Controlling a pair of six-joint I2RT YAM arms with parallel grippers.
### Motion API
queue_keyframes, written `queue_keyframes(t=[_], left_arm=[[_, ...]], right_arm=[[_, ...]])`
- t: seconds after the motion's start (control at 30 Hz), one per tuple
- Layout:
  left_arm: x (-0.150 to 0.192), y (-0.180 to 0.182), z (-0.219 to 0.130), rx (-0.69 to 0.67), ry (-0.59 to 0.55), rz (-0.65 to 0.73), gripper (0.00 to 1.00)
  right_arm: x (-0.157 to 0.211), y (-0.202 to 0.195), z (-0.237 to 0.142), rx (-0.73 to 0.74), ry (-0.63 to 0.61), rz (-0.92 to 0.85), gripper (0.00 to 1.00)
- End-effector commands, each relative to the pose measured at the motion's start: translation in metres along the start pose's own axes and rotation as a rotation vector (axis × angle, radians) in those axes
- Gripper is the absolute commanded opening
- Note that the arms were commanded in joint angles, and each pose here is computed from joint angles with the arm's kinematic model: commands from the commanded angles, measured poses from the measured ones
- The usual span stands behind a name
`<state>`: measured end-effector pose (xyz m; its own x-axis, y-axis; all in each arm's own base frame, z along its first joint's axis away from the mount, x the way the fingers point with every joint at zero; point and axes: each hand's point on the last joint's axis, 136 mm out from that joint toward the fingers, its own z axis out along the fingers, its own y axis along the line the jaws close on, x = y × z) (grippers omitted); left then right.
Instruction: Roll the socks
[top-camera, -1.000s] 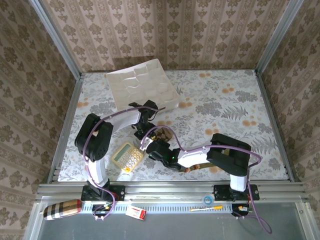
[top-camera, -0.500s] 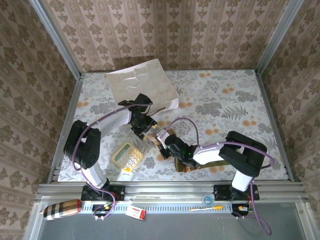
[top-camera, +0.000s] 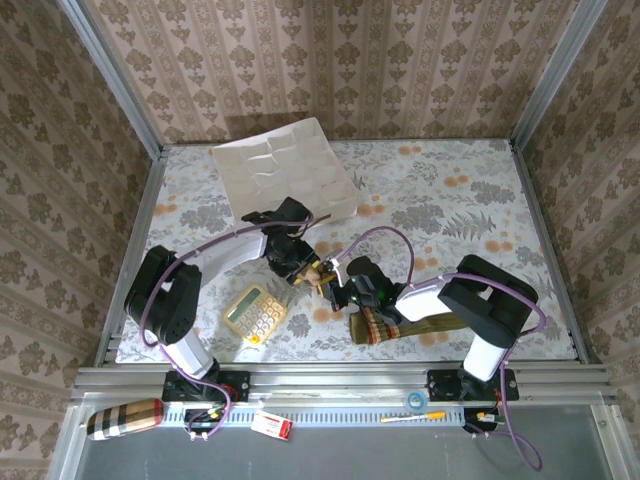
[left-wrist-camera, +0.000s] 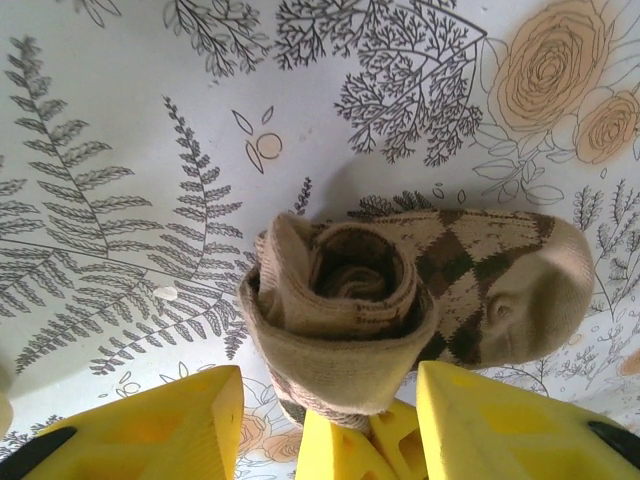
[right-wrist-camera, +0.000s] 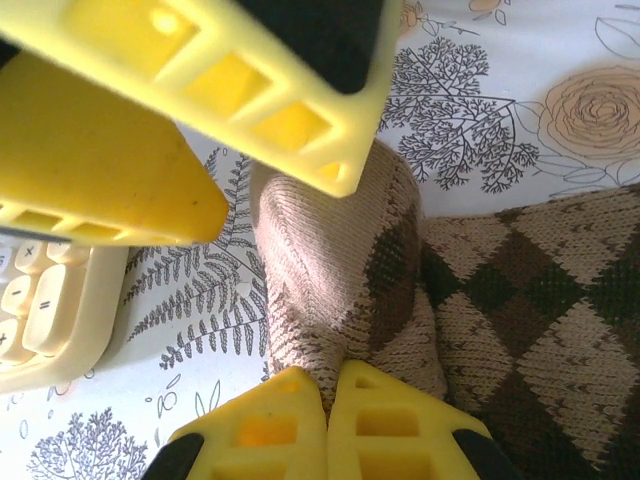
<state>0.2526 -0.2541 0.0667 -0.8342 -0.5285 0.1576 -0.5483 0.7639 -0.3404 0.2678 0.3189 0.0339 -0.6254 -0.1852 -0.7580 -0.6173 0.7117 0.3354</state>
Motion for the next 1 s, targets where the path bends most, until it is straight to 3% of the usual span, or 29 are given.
queue_keyframes(t=[0.0, 0.43, 0.73, 0.87, 0.97], left_arm=[[0.004, 0.007, 0.004, -0.013, 0.012, 0.012, 0.48], [0.012, 0.009, 0.023, -0.020, 0.054, 0.041, 0.50], [0.028, 0.032, 0.058, -0.131, 0.116, 0.063, 0.50], [0.035, 0.057, 0.074, -0.219, 0.152, 0.050, 0.44], [0.039, 0.075, 0.081, -0.283, 0.172, 0.039, 0.28]], right_arm=[[0.141, -0.057, -0.028, 0.205, 0.474, 0.148, 0.00], [0.152, -0.073, -0.040, 0.249, 0.535, 0.294, 0.00], [0.162, -0.082, -0.042, 0.252, 0.561, 0.387, 0.00], [0.161, -0.085, -0.040, 0.258, 0.557, 0.384, 0.00], [0.150, -0.084, -0.037, 0.242, 0.538, 0.338, 0.00]])
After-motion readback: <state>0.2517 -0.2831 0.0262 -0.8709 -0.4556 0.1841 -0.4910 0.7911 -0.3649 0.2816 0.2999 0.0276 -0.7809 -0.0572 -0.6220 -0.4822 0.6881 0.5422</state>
